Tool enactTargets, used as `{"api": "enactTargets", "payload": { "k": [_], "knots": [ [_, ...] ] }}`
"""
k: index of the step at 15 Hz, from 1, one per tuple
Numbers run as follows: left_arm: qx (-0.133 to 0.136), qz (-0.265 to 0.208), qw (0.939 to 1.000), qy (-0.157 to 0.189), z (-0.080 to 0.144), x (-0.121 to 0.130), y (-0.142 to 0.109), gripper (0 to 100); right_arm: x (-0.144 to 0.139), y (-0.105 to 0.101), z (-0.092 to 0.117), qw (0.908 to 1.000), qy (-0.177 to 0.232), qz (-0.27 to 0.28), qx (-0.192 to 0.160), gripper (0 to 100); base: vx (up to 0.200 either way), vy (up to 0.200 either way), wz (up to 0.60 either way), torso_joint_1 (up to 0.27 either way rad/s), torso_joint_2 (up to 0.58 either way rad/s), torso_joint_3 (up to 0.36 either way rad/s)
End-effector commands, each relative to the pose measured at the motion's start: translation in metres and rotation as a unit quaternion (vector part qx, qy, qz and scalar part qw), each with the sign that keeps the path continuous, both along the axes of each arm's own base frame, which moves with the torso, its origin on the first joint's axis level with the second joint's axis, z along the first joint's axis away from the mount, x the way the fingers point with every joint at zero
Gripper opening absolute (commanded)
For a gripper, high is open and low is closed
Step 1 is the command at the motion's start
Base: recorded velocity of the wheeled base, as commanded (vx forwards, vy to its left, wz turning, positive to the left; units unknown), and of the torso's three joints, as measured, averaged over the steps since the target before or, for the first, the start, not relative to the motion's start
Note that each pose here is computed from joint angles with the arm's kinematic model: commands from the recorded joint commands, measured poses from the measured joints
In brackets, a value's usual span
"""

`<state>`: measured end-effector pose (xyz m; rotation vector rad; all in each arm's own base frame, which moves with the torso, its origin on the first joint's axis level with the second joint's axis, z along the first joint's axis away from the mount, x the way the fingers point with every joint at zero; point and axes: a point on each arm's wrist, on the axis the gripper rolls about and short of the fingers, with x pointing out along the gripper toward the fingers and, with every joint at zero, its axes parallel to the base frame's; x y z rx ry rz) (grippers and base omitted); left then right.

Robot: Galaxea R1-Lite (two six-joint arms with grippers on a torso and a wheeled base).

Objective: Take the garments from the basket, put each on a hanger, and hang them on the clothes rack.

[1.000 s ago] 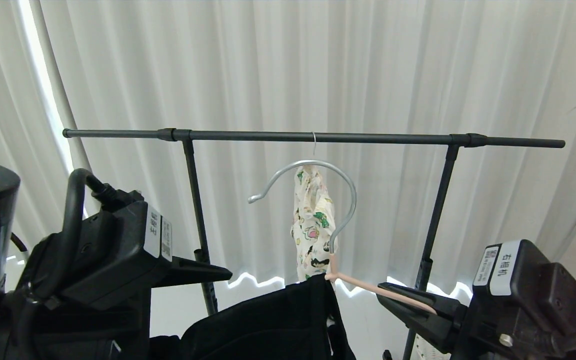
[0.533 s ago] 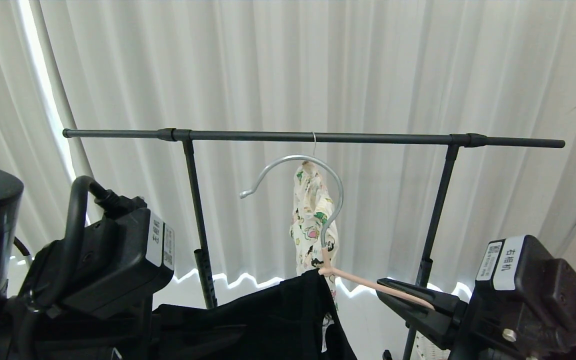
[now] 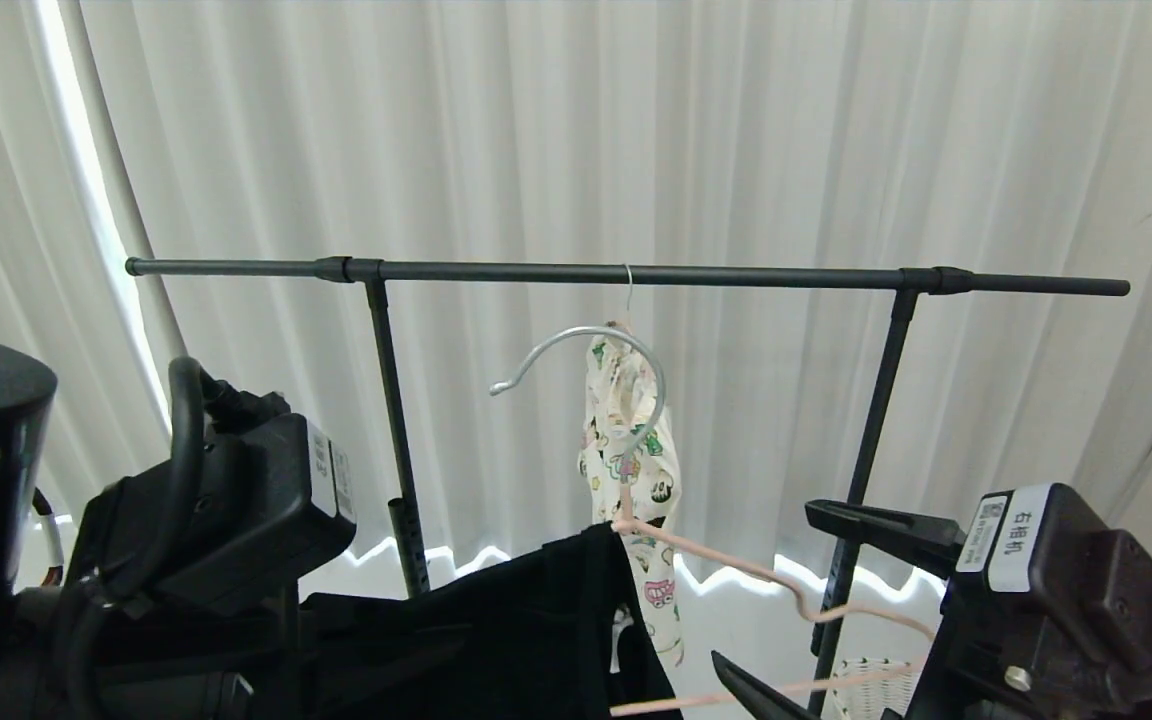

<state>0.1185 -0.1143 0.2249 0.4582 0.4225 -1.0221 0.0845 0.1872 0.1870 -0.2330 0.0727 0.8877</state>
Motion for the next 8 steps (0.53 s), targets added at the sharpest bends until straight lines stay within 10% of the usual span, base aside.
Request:
{"api": "enactTargets", "payload": {
  "k": [1,8],
  "knots": [
    [0.010,0.028,0.9995,-0.011,-0.001,0.000,0.003,0,0.005,-0.006,-0.001,0.9999,0.000,-0.016,-0.001,100,0.000,0.000,0.00,0.000,0.00,0.000],
    [-0.028,0.111,0.9887,-0.097,0.007,0.021,0.003,0,0.004,-0.020,-0.026,0.9984,0.025,-0.032,-0.039,100,0.000,0.000,0.00,0.000,0.00,0.000]
  ]
}}
